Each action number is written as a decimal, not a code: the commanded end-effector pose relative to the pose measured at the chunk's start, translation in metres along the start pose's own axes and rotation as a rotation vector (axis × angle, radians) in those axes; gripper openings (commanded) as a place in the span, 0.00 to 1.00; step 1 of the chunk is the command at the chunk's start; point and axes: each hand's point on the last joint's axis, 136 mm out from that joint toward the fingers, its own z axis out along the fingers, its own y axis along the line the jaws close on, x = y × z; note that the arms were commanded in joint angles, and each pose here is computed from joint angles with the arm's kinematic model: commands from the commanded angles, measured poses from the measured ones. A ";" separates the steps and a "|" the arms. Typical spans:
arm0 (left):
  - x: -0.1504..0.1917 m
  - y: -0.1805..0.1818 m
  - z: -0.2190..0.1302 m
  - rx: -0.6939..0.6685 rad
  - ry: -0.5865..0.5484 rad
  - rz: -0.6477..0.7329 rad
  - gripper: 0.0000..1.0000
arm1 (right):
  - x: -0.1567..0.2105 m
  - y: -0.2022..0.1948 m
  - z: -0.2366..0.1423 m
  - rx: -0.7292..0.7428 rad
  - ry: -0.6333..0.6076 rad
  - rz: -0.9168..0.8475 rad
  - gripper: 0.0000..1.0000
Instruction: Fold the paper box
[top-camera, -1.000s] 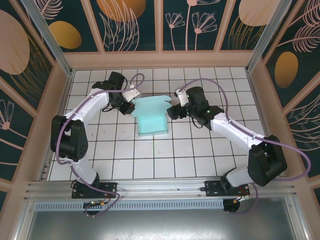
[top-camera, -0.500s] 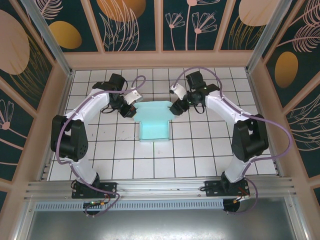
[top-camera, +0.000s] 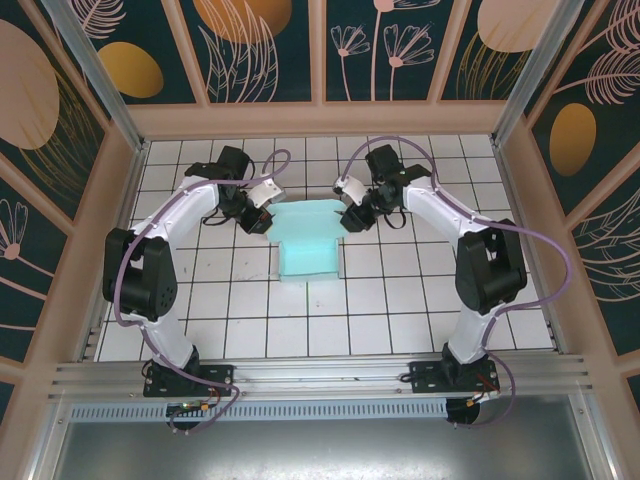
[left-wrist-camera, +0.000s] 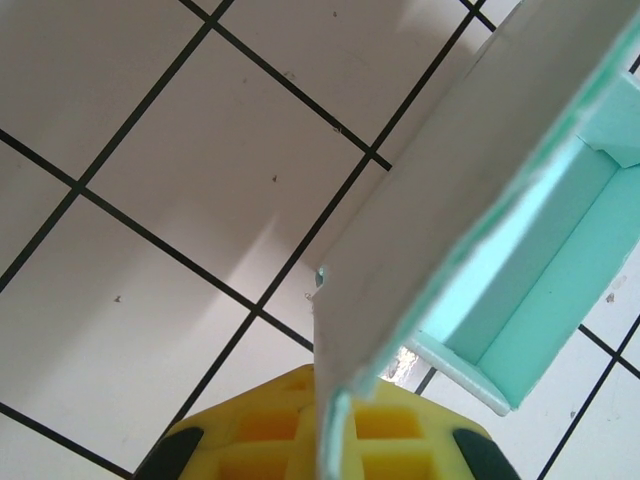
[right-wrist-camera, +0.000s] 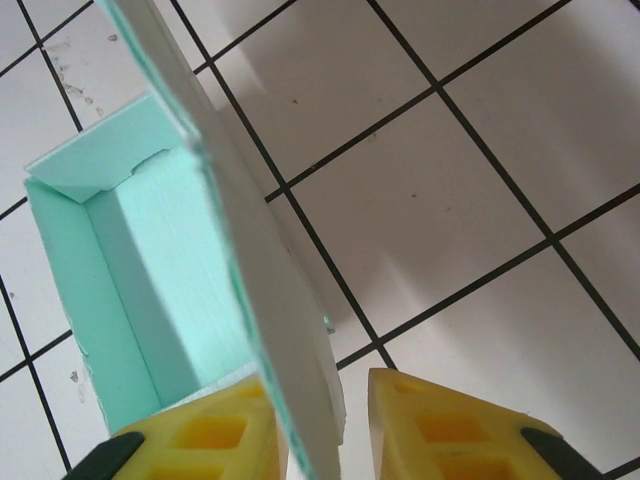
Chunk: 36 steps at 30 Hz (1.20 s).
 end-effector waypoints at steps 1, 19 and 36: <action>0.011 -0.007 0.005 0.049 0.046 -0.025 0.00 | -0.010 0.006 -0.004 -0.023 -0.015 -0.014 0.26; 0.013 -0.005 0.009 0.053 0.063 -0.034 0.00 | -0.020 0.006 0.003 -0.049 -0.023 -0.007 0.19; -0.048 0.011 -0.030 -0.109 -0.249 -0.093 0.00 | -0.047 -0.016 -0.019 0.310 -0.180 0.103 0.00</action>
